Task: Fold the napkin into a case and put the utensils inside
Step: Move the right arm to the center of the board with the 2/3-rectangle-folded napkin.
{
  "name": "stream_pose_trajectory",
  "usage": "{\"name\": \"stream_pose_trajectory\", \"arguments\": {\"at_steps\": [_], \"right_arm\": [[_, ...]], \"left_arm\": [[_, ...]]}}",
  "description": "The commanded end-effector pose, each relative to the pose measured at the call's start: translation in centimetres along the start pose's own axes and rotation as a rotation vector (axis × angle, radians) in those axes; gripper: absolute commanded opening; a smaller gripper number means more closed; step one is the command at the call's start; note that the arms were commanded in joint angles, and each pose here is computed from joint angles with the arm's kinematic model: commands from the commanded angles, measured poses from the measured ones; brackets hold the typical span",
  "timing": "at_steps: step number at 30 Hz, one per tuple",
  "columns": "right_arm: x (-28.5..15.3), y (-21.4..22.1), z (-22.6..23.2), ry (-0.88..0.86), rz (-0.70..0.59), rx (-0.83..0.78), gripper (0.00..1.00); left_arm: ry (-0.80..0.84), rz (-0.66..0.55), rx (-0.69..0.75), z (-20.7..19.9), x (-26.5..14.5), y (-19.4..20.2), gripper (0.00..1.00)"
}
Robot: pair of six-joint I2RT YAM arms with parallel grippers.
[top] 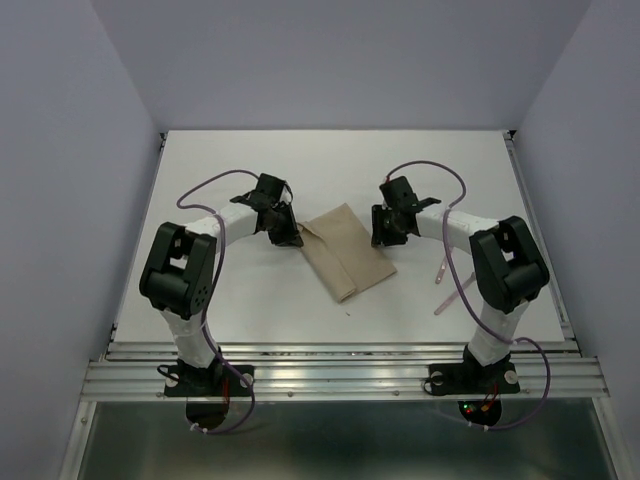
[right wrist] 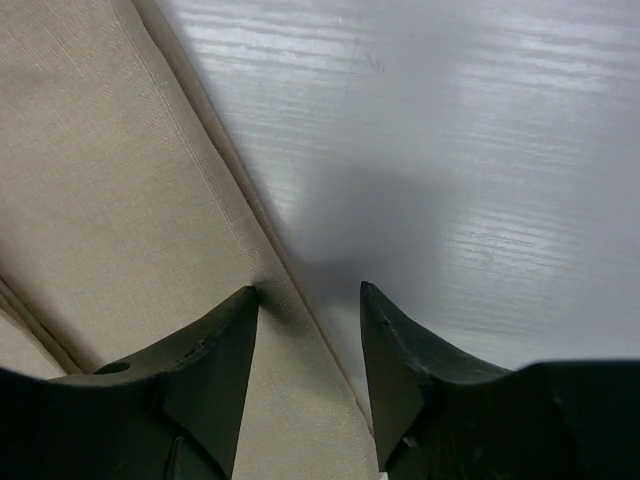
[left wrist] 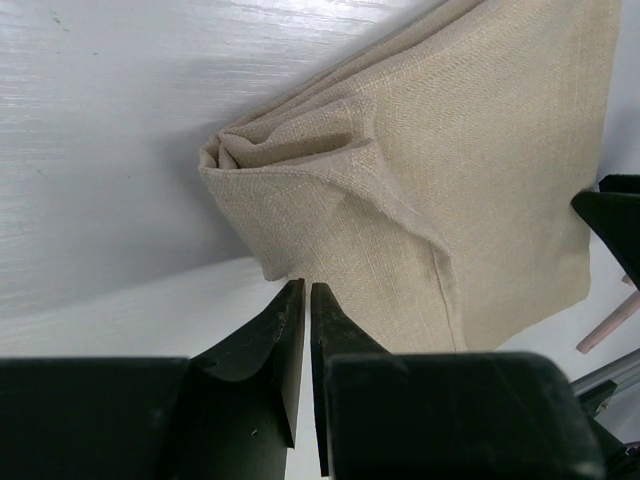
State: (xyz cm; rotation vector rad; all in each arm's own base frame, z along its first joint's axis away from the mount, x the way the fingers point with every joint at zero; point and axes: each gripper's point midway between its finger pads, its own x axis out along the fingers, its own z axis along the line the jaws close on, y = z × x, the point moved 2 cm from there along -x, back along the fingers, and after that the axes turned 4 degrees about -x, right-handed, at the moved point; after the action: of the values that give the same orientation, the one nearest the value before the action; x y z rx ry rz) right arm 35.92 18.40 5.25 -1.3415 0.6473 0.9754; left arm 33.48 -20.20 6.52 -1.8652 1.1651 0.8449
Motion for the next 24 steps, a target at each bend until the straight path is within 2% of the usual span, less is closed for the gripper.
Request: {"name": "stream_pose_trajectory", "arguments": {"at_steps": [1, 3, 6, 10, 12, 20, 24], "right_arm": [[0.7, 1.8, -0.2, -0.001, 0.036, -0.022, 0.45], [0.5, 1.9, 0.7, -0.062, 0.025, -0.012, 0.38], [0.4, 3.6, 1.4, -0.127, 0.051, 0.037, 0.22], [-0.2, 4.2, 2.7, -0.212, 0.036, 0.126, 0.14], [-1.0, 5.1, 4.0, -0.286, 0.032, 0.197, 0.13], [-1.8, 6.8, 5.0, -0.292, -0.034, 0.389, 0.14], [-2.3, 7.0, 5.4, -0.286, -0.050, 0.407, 0.14]], "left_arm": [[-0.013, -0.026, 0.012, -0.4, -0.2, -1.1, 0.19], [-0.023, -0.036, 0.020, -0.5, -0.3, -1.3, 0.19], [-0.042, -0.047, 0.041, -0.3, -0.7, -1.7, 0.19], [-0.046, -0.077, 0.060, -0.6, -1.6, -1.9, 0.19], [-0.050, -0.108, 0.088, -1.3, -2.7, -1.8, 0.20], [-0.201, -0.166, 0.146, -1.0, -4.1, 0.7, 0.23], [-0.266, -0.205, 0.159, -1.4, -4.7, 1.7, 0.36]]}}
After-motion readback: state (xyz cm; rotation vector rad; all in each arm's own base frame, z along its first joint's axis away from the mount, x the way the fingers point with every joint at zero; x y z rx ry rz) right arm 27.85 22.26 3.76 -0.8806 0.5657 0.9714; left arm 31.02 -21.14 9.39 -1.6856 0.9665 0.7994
